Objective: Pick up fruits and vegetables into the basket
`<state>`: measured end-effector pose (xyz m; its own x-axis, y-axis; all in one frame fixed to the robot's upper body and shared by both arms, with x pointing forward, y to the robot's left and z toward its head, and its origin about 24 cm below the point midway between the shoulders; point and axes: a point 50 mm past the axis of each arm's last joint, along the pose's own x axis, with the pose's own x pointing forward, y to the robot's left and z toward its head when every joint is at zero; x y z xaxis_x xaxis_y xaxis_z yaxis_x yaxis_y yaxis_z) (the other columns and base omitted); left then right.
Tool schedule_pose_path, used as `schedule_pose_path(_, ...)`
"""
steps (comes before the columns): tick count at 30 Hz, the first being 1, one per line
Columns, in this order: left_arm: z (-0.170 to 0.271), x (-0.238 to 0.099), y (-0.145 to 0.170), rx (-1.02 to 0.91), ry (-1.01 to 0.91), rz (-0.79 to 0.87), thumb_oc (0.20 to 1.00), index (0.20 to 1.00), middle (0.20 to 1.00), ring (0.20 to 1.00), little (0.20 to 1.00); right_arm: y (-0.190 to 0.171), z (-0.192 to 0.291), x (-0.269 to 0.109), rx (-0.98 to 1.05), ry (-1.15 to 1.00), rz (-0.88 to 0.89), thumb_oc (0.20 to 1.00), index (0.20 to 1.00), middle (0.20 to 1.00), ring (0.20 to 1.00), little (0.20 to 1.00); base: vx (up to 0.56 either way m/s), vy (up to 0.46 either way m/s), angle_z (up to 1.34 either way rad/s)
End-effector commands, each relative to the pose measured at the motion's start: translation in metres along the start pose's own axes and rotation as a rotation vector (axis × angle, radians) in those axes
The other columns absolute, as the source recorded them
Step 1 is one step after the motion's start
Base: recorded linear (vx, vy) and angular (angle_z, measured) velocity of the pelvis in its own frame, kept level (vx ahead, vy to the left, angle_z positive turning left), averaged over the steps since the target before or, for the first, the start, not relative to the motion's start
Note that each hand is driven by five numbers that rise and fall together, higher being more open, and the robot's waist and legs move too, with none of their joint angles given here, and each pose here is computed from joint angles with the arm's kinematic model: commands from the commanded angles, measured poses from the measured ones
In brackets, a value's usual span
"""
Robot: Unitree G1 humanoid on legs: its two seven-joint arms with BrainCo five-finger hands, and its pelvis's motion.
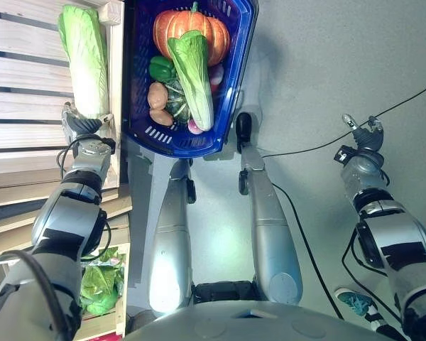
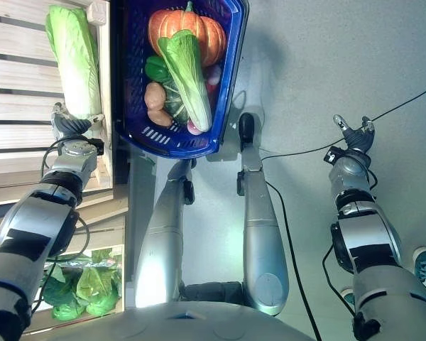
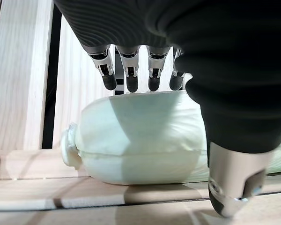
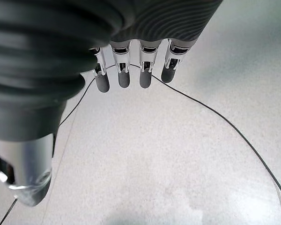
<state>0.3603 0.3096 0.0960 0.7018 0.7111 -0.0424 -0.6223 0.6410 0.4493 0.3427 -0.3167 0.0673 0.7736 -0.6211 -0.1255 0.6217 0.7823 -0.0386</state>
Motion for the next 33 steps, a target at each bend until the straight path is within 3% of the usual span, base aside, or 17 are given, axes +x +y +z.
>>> schedule_pose_path(1, -0.022, 0.009, 0.028, -0.008, 0.105, 0.093, 1.0, 1.0, 1.0, 1.0, 1.0, -0.021, -0.012, 0.0, -0.046, 0.023, -0.038, 1.0, 1.0, 1.0, 1.0, 1.0, 0.0, 0.0, 0.0)
schedule_pose_path(16, -0.007, 0.012, 0.024, 0.037, 0.073, 0.003, 1.0, 1.0, 1.0, 1.0, 1.0, -0.009, -0.003, 0.001, -0.044, 0.008, -0.001, 1.0, 1.0, 1.0, 1.0, 1.0, 0.0, 0.0, 0.0)
schedule_pose_path(22, -0.01, 0.012, 0.018, 0.064, 0.107, -0.124, 1.0, 1.0, 1.0, 1.0, 1.0, -0.007, -0.001, 0.001, -0.043, 0.003, 0.01, 1.0, 1.0, 1.0, 1.0, 1.0, 0.0, 0.002, -0.01)
schedule_pose_path(23, -0.011, 0.011, 0.016, 0.068, 0.121, -0.157, 0.878, 0.878, 0.878, 0.878, 0.878, -0.007, 0.0, 0.001, -0.043, 0.002, 0.012, 1.0, 1.0, 1.0, 1.0, 1.0, -0.01, 0.01, -0.05)
schedule_pose_path(24, -0.013, 0.011, 0.014, 0.079, 0.133, -0.198, 0.52, 0.52, 0.52, 0.52, 0.52, -0.007, 0.0, 0.002, -0.043, 0.001, 0.015, 1.0, 1.0, 1.0, 1.0, 1.0, -0.01, 0.008, -0.06)
schedule_pose_path(25, -0.016, 0.009, 0.01, 0.092, 0.142, -0.223, 0.325, 0.325, 0.325, 0.325, 0.325, -0.007, 0.001, 0.002, -0.044, 0.0, 0.019, 1.0, 1.0, 1.0, 1.0, 1.0, -0.01, 0.009, -0.07)
schedule_pose_path(26, -0.017, 0.008, 0.008, 0.09, 0.144, -0.241, 0.2, 0.2, 0.2, 0.2, 0.2, -0.006, 0.001, 0.002, -0.045, -0.002, 0.021, 1.0, 1.0, 1.0, 1.0, 1.0, -0.01, 0.011, -0.07)
schedule_pose_path(33, -0.017, 0.007, 0.005, 0.069, 0.144, -0.304, 0.2, 0.2, 0.2, 0.2, 0.2, -0.005, 0.002, 0.002, -0.047, -0.009, 0.032, 1.0, 1.0, 1.0, 1.0, 1.0, 0.0, 0.002, 0.0)
